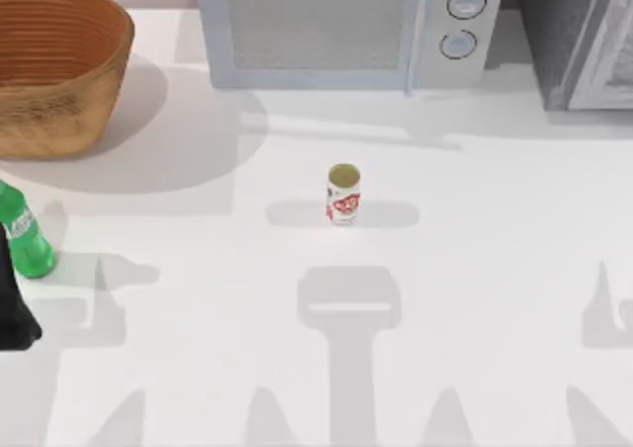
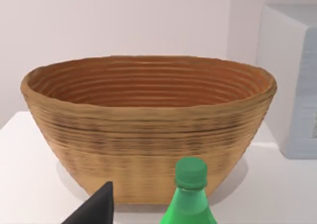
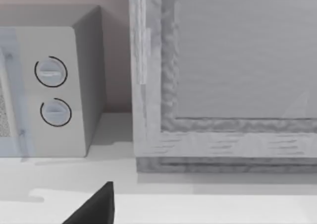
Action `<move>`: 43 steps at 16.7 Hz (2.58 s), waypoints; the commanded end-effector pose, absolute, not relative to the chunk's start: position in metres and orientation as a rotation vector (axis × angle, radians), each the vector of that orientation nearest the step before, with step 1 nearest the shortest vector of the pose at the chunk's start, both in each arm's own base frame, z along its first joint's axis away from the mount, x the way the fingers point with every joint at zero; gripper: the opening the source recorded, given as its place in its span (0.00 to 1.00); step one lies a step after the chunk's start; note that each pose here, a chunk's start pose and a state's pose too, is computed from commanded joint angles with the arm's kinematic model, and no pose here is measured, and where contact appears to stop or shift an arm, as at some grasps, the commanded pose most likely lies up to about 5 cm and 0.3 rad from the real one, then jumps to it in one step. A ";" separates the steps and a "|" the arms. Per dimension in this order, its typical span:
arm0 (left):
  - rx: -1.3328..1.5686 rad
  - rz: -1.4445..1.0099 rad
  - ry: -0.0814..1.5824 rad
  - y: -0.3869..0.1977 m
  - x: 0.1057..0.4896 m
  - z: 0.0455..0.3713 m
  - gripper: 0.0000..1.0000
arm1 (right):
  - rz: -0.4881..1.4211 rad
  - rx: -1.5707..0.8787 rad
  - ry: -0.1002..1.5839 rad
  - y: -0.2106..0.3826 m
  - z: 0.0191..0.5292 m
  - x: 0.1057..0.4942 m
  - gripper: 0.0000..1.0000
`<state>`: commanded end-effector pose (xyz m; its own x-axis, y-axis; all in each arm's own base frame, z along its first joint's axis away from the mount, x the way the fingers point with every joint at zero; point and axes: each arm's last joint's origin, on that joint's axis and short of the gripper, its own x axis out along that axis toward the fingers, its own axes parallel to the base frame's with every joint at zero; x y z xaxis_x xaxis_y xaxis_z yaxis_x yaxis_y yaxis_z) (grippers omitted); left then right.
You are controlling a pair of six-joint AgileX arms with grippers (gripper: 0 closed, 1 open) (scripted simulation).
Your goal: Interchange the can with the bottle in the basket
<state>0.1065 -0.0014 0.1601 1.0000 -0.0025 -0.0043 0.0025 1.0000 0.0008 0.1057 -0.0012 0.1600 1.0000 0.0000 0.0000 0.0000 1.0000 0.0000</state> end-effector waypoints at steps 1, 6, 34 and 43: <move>0.001 0.002 0.012 -0.001 0.108 0.159 1.00 | 0.000 0.000 0.000 -0.001 0.160 0.106 1.00; 0.002 0.017 0.067 0.002 0.122 0.155 1.00 | 0.000 0.000 0.000 -0.001 0.160 0.106 1.00; 0.003 -0.019 0.294 0.013 0.192 0.089 1.00 | 0.000 0.000 0.000 -0.001 0.160 0.106 1.00; 0.003 -0.019 0.301 0.012 0.241 0.071 1.00 | 0.000 0.000 0.000 -0.001 0.160 0.106 1.00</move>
<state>0.2410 0.0125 0.0710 0.9549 -0.0183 -0.2962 0.0192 0.9998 0.0001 0.1057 -0.0012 0.1600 1.0000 0.0000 0.0000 0.0000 1.0000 0.0000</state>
